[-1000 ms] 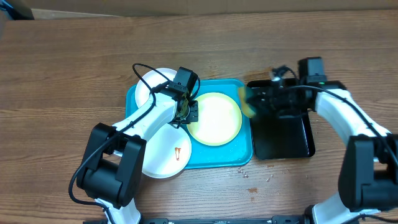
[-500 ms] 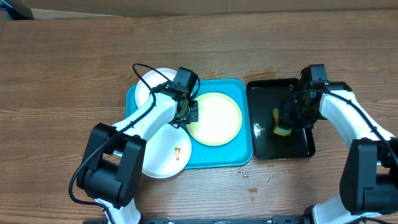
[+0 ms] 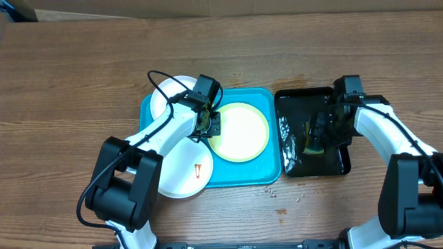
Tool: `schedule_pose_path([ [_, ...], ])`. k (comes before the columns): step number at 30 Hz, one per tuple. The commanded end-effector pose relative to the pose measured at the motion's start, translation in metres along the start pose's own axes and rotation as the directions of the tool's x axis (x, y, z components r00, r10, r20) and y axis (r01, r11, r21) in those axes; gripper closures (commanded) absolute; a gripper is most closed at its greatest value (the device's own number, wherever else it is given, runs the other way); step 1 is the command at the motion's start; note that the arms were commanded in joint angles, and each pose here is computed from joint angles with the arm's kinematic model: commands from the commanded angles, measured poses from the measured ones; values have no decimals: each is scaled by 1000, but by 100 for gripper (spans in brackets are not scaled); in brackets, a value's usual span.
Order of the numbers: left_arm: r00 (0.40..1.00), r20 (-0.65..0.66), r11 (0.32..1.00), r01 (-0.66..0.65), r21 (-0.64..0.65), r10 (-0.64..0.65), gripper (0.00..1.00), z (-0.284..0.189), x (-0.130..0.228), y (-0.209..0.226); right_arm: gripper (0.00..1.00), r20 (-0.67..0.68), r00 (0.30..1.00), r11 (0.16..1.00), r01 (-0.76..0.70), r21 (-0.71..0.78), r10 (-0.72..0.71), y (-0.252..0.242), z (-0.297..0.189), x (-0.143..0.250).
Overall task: Clean dirty plates on tray and stack at the side
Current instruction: 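Return the sponge to the black tray with the right gripper, then lift the yellow plate off the tray with the left gripper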
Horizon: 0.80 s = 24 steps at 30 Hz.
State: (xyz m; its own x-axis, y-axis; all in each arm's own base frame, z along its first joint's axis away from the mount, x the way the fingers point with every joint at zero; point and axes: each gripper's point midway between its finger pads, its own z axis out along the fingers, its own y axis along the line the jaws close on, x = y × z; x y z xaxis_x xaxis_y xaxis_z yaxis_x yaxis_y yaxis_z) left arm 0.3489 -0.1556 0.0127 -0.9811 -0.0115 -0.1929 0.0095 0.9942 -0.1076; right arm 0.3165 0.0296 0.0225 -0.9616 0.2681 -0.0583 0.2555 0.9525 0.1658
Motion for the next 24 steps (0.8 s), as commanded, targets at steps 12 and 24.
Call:
schedule_pose_path([
  [12,983,183,998,19,-68,-6,96,-58,-36,6,0,21,1000,1000,10,5,-10,1,-6,0],
  [24,929,371,1000,7,-26,3,96,-132,-55,-1,0,21,1000,1000,9,4,-10,1,-6,0],
])
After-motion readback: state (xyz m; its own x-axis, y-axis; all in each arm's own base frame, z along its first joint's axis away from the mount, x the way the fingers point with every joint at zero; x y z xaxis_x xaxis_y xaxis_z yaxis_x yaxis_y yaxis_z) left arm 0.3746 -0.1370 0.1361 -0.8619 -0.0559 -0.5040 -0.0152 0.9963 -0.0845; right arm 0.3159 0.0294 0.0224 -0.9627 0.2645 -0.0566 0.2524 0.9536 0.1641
